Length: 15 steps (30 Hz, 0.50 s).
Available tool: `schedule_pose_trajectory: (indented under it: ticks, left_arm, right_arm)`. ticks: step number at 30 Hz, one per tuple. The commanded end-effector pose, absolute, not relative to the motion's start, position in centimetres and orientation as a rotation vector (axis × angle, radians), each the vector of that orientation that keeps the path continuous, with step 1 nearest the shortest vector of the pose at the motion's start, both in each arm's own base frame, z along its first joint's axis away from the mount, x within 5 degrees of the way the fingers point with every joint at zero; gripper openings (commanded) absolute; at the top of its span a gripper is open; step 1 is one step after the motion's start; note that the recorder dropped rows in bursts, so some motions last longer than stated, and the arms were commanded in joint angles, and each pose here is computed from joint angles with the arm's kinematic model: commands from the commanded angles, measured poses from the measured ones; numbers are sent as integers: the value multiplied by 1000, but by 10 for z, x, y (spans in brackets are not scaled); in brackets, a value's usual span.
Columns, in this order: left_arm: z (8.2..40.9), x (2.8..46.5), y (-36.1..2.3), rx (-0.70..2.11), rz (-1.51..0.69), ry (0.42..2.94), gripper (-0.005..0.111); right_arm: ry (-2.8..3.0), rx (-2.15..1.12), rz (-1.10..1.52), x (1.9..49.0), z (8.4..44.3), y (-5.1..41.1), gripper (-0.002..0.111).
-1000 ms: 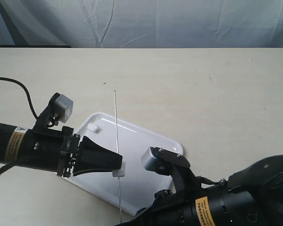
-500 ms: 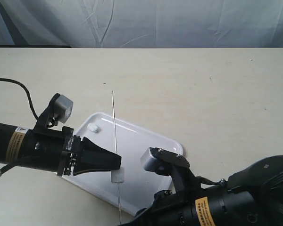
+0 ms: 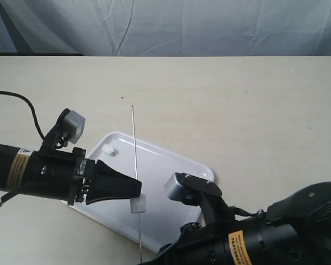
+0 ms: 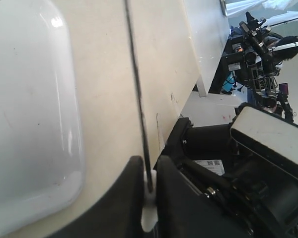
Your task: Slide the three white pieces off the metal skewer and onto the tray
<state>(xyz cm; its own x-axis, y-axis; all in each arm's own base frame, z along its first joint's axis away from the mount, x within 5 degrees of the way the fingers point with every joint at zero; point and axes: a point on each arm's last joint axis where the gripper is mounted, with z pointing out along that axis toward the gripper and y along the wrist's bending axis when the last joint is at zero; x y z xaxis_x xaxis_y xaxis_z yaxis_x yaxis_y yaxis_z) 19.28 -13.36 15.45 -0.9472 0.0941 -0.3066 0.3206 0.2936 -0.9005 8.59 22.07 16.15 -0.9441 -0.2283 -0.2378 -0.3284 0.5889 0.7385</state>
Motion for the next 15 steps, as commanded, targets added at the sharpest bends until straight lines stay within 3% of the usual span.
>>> schedule_pose_trajectory:
  ticks: [1,15]
  left_arm:
    - [158,194,-135,361,-1718,2323,0]
    - [182,230,-140,307,-1697,2165,0]
  right_arm:
    - [2674,-495,1290,87,163,221,-1]
    - [2684,-574,1286,83,162,220,-1]
